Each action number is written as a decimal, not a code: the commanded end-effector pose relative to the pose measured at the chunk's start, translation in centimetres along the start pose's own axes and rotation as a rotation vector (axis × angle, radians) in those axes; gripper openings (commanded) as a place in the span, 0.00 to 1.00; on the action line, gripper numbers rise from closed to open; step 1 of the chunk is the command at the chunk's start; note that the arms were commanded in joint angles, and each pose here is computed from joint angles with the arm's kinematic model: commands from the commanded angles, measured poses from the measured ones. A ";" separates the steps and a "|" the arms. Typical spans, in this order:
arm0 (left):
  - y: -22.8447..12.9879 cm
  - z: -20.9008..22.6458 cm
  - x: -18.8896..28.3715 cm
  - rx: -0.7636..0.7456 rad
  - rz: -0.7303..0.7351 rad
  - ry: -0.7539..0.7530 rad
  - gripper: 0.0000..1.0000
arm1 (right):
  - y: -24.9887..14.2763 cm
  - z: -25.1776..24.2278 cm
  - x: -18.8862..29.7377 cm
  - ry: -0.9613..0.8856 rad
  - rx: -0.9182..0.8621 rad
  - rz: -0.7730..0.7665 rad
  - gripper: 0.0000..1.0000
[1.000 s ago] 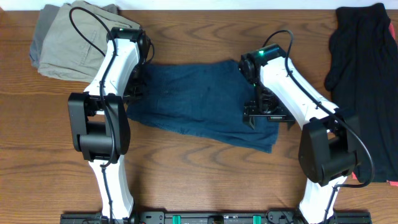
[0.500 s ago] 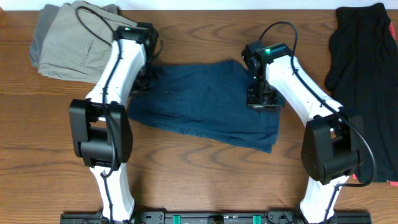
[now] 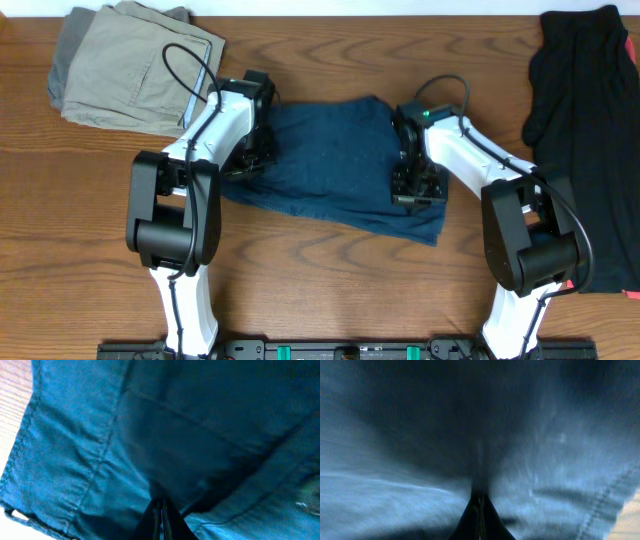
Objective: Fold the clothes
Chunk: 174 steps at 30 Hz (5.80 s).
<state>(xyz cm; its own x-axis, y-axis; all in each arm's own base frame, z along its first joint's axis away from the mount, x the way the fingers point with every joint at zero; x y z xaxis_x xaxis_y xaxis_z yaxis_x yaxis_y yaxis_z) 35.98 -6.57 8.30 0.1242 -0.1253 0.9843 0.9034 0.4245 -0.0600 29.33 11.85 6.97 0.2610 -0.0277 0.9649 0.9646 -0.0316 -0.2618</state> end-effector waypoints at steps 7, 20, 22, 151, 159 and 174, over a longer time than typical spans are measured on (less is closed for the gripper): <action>1.7 4.4 -1.5 0.116 0.038 0.001 0.06 | -3.4 -2.0 -5.6 -0.005 -0.122 0.095 0.01; 0.4 8.8 -1.3 0.345 0.175 0.119 0.06 | -2.9 -9.7 -3.5 -0.175 -0.357 0.139 0.01; -0.4 9.2 -0.7 0.370 0.199 0.145 0.06 | -2.6 -11.2 -2.6 -0.180 -0.403 0.149 0.01; -0.2 12.1 -5.8 0.062 0.285 -0.629 0.97 | 9.3 -13.6 13.8 -0.112 -0.221 -0.359 0.99; -0.4 11.1 -6.1 0.025 0.269 -0.625 0.58 | 9.3 -13.6 13.8 -0.112 -0.221 -0.359 0.99; 0.6 11.4 -4.9 0.115 0.254 -0.585 0.06 | 9.3 -13.6 13.8 -0.112 -0.221 -0.359 0.99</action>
<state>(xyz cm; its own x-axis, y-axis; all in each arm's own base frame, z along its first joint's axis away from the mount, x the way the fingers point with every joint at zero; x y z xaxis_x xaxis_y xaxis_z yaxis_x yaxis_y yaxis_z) 31.30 4.09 5.81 0.0133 0.5430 0.8396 0.8516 0.4338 -0.2941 41.34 -2.19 17.43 -0.0718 0.1151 0.9908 0.9671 -0.2351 0.0974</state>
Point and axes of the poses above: each gripper's point midway between its finger pads, its own x axis back along the fingers, its own z axis along the line the jaws close on, y = z × x, the point moved 7 cm from there along x, back along the fingers, and after that the axes turned 5 degrees about x, right-handed, at the moved point
